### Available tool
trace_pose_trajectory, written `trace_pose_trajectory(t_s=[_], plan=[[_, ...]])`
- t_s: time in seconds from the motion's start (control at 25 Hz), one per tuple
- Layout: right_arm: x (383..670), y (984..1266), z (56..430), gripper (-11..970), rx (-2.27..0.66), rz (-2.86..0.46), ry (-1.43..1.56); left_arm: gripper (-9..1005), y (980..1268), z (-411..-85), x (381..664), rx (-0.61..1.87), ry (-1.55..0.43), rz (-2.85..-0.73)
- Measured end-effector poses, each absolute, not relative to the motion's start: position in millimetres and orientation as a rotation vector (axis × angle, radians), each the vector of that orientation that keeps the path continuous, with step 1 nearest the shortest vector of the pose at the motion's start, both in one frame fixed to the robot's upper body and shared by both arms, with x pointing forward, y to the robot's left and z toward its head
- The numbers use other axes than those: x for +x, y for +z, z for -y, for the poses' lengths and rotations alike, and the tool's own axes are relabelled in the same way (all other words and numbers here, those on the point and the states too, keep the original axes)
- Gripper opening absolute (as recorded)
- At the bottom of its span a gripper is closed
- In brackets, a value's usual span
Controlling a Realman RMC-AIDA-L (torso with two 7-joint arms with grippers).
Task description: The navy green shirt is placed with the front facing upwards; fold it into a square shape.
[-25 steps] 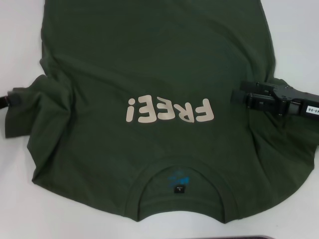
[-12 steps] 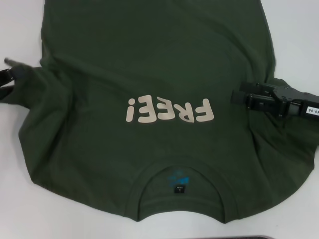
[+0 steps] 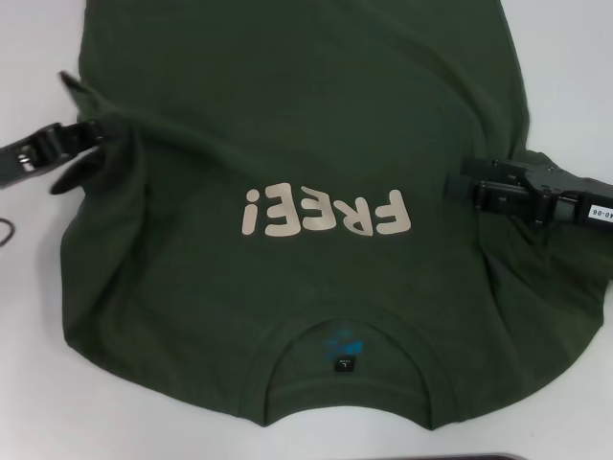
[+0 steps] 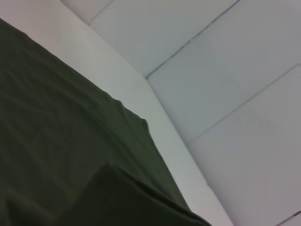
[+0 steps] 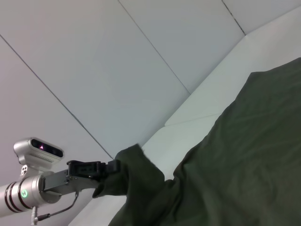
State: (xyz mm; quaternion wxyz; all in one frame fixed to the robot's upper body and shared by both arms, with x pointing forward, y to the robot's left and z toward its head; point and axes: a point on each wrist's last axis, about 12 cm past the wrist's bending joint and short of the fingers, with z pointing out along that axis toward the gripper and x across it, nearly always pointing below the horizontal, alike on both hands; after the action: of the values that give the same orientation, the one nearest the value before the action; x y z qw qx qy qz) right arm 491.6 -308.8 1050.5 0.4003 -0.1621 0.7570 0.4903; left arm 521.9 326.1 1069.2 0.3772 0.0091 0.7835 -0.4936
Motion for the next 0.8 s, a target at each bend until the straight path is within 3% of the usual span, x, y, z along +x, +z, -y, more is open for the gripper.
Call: trace_pose_trajectory(t_s=[0.8], plan=[[490.7, 1049.5, 307.1, 918, -0.409, -1.913, 1.244, 13, 1050.2, -290.2, 517.0, -0.034, -1.345, -2.007]])
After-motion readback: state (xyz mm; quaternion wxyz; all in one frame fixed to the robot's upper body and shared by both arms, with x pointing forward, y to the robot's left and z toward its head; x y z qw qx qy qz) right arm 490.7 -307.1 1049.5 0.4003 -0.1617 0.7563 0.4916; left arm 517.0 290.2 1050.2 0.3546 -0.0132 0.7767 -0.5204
